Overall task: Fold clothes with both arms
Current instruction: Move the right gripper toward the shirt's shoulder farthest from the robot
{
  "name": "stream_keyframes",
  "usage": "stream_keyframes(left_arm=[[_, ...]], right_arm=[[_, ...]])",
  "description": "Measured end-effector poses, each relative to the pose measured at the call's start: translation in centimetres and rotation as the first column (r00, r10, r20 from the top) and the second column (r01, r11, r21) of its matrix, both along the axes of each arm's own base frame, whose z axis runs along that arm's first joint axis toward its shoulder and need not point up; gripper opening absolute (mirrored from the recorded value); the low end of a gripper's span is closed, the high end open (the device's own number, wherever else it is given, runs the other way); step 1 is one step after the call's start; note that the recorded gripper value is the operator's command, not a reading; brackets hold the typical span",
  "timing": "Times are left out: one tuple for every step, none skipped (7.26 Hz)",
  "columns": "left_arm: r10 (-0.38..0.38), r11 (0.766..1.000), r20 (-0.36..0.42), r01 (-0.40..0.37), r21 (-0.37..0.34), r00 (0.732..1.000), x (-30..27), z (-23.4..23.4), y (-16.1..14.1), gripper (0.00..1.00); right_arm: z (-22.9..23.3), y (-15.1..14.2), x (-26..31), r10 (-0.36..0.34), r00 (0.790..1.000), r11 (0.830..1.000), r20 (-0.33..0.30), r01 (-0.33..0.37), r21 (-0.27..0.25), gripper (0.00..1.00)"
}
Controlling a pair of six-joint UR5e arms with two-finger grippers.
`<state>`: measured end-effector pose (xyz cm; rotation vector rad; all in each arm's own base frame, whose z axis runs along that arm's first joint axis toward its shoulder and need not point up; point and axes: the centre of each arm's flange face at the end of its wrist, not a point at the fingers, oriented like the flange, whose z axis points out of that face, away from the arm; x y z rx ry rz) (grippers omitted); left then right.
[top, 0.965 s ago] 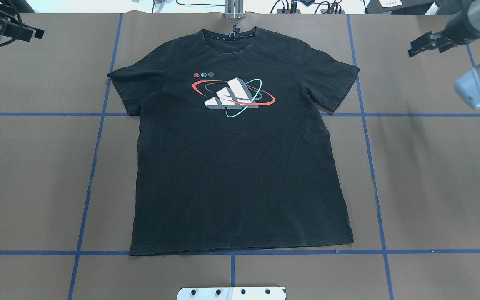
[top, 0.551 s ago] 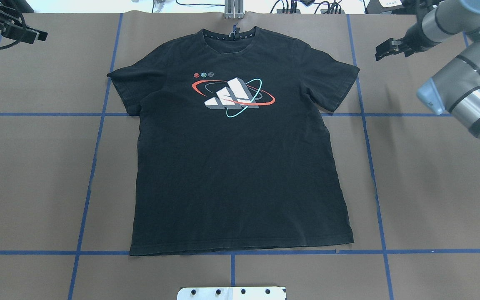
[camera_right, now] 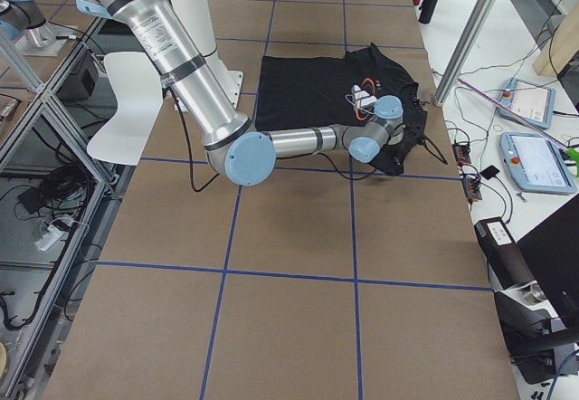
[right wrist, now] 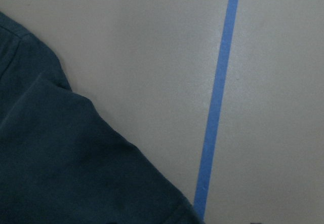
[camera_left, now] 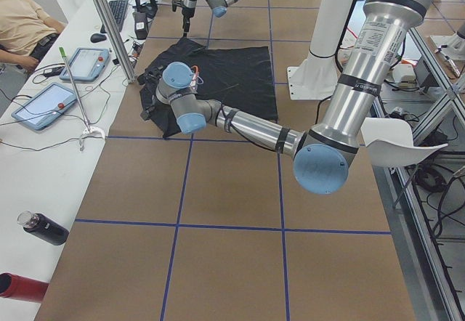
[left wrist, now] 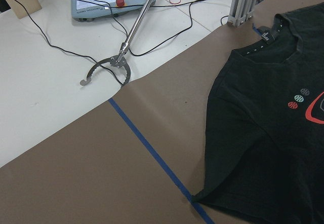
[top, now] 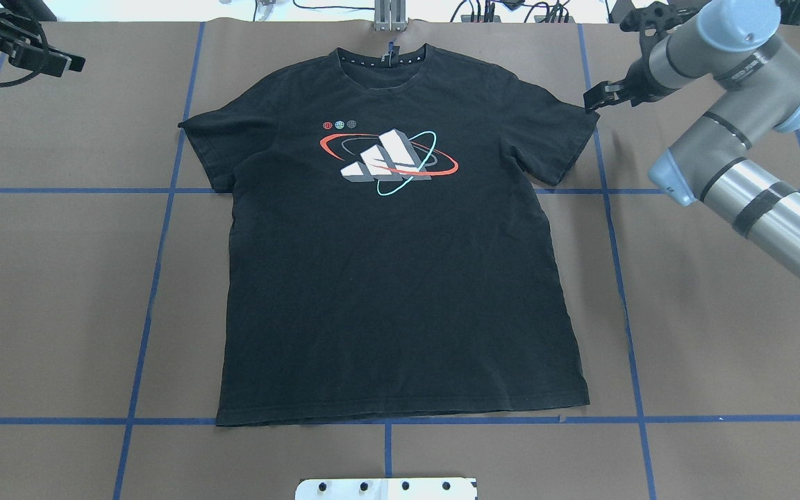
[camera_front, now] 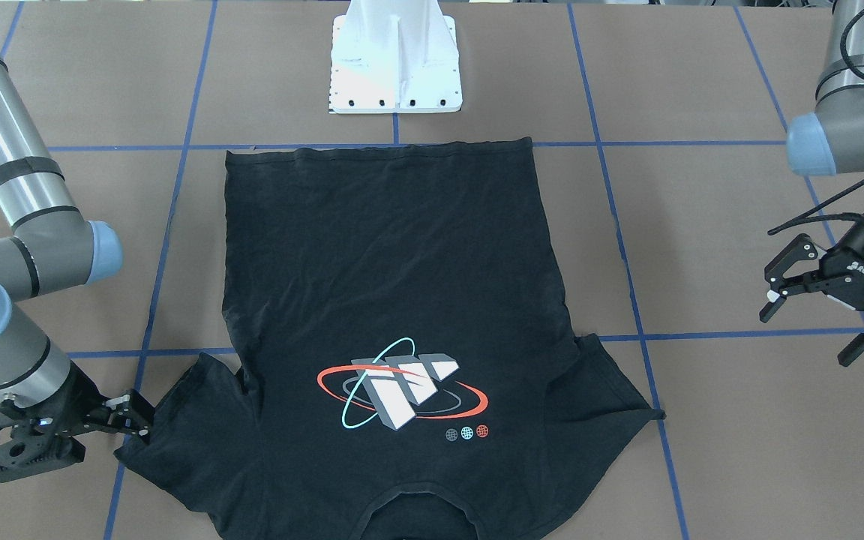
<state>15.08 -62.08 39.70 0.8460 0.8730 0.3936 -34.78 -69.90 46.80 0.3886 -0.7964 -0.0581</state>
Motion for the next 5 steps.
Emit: stream_keyframes(left_arm=[[0.0, 1.0, 0.0, 0.0, 0.0, 1.0, 0.0, 0.0, 0.0, 1.0], [-0.005, 1.0, 0.003, 0.005, 0.0, 1.0, 0.0, 0.1, -0.1, 1.0], [-0.017, 1.0, 0.009, 0.017, 0.001, 1.0, 0.0, 0.2, -0.1, 1.0], [-0.028, 1.0, 0.015, 0.027, 0.001, 1.0, 0.2, 0.3, -0.2, 1.0], [-0.031, 1.0, 0.018, 0.031, 0.0, 0.999, 0.3, 0.4, -0.2, 1.0]], right_arm=[[0.4, 0.0, -0.8, 0.002, 1.0, 1.0, -0.015, -0.002, -0.001, 0.65], [0.9, 0.0, -1.3, 0.005, 1.0, 1.0, -0.029, -0.005, -0.003, 0.59], [1.3, 0.1, -1.5, 0.006, 0.999, 1.0, -0.038, -0.007, -0.006, 0.55], [1.5, 0.2, -1.7, 0.007, 0.999, 1.0, -0.044, -0.008, -0.006, 0.4], [1.6, 0.2, -1.9, 0.008, 0.999, 1.0, -0.047, -0.008, -0.006, 0.1]])
